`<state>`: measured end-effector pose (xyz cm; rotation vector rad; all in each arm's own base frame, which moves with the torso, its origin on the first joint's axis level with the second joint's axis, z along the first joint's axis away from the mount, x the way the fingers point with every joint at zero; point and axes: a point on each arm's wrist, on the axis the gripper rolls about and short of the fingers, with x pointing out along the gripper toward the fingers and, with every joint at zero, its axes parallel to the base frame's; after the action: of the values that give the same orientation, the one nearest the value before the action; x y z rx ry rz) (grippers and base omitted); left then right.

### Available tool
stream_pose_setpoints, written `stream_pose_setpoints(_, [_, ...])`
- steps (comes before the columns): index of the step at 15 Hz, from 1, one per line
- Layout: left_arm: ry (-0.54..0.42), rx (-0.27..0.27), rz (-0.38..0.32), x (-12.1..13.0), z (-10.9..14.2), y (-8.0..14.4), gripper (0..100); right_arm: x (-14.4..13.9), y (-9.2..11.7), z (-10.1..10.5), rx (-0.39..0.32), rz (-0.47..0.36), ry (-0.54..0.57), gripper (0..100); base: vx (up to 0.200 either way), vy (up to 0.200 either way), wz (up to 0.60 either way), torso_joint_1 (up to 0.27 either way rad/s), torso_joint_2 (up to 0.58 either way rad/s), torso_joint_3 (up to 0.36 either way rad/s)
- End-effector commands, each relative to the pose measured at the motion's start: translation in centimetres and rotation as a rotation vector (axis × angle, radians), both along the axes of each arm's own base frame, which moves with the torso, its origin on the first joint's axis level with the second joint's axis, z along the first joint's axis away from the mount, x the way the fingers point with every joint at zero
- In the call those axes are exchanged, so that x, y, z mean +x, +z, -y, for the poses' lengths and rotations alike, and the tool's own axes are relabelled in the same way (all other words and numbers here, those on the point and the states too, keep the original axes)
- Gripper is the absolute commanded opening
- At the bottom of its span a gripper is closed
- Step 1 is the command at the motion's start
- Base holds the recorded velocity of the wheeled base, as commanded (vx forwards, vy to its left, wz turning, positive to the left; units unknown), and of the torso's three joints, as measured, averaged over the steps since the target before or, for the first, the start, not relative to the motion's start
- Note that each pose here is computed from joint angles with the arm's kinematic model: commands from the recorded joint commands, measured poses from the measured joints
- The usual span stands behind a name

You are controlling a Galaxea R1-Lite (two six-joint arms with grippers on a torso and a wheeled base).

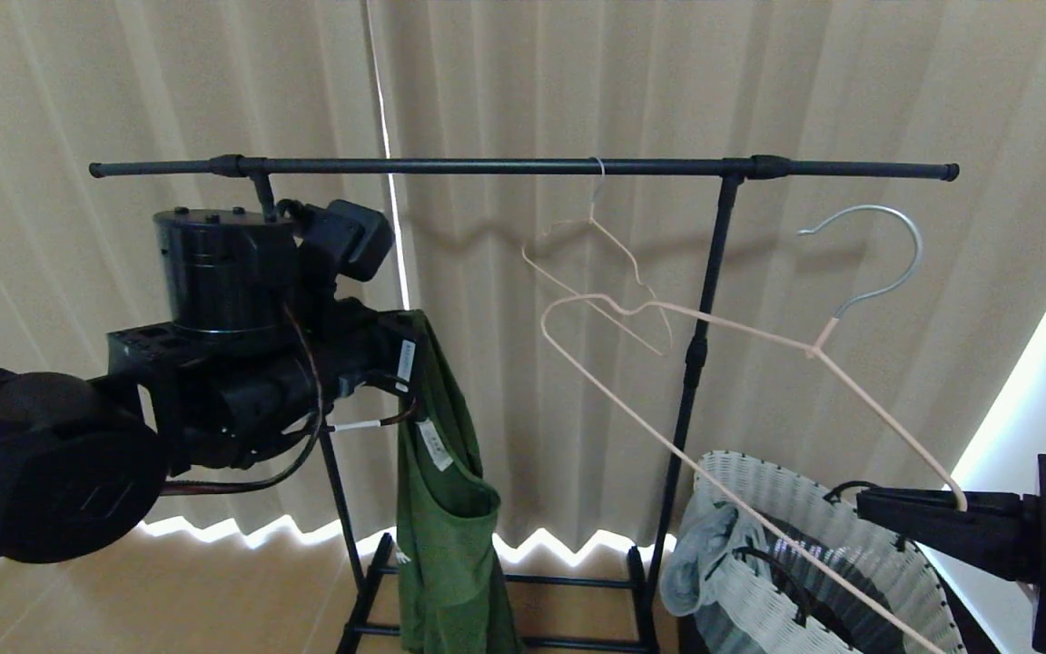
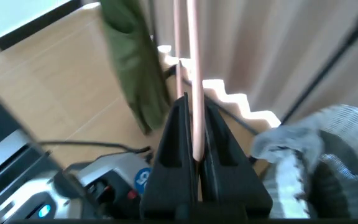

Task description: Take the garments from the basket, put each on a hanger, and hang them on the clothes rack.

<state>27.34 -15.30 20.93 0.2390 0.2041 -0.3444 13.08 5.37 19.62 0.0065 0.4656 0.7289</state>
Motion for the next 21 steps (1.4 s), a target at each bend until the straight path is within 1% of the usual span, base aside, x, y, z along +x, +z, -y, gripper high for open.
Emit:
stream_pose_setpoints(1, [0.011, -0.005, -0.045, 0.4, 0.7, 0.7, 0, 0.0, -0.5, -1.0, -0.010, -0.028, 0.068, 0, 0.000, 0.000, 0.00, 0.000, 0.00, 0.000])
stream_pose_setpoints(2, [0.026, -0.008, -0.052, 0.4, 0.7, 1.0, 0, -0.2, -0.5, -1.3, -0.012, -0.034, 0.089, 0, 0.000, 0.000, 0.00, 0.000, 0.00, 0.000])
stream_pose_setpoints(3, [0.050, -0.016, -0.042, 0.5, 0.9, 1.5, 0, -0.5, -0.6, -2.0, -0.016, -0.039, 0.140, 0, 0.000, 0.000, 0.00, 0.000, 0.00, 0.000])
stream_pose_setpoints(4, [0.058, -0.016, -0.039, 0.5, 1.0, 1.6, 0, -0.6, -0.7, -2.3, -0.018, -0.040, 0.164, 0, 0.000, 0.000, 0.00, 0.000, 0.00, 0.000])
stream_pose_setpoints(6, [0.058, -0.028, -0.043, 0.5, 1.0, 1.5, 0, -0.4, -0.9, -2.6, -0.026, -0.056, 0.176, 0, 0.000, 0.000, 0.00, 0.000, 0.00, 0.000])
stream_pose_setpoints(8, [0.053, -0.063, -0.056, 0.2, 1.5, 1.5, 0, 0.2, -1.2, -3.1, -0.033, -0.073, 0.185, 0, 0.000, 0.000, 0.00, 0.000, 0.00, 0.000])
stream_pose_setpoints(9, [0.053, -0.066, -0.057, 0.3, 1.5, 1.5, 0, 0.3, -1.3, -3.2, -0.036, -0.076, 0.187, 0, 0.000, 0.000, 0.00, 0.000, 0.00, 0.000])
stream_pose_setpoints(13, [0.054, -0.065, -0.059, 0.2, 1.6, 1.4, 0, 0.5, -1.1, -3.7, -0.037, -0.079, 0.209, 0, 0.000, 0.000, 0.00, 0.000, 0.00, 0.000])
stream_pose_setpoints(17, [0.046, -0.065, -0.073, 0.1, 2.2, 1.0, 0, 1.5, -1.1, -4.4, -0.042, -0.092, 0.212, 0, 0.000, 0.000, 0.00, 0.000, 0.00, 0.000])
stream_pose_setpoints(19, [0.062, -0.059, -0.070, 0.2, 2.2, 0.9, 0, 2.0, -1.1, -4.7, -0.047, -0.102, 0.207, 0, 0.000, 0.000, 0.00, 0.000, 0.00, 0.000])
stream_pose_setpoints(21, [0.098, -0.050, -0.062, 0.2, 2.1, 0.9, 0, 2.8, -1.3, -5.0, -0.043, -0.098, 0.198, 0, 0.000, 0.000, 0.00, 0.000, 0.00, 0.000])
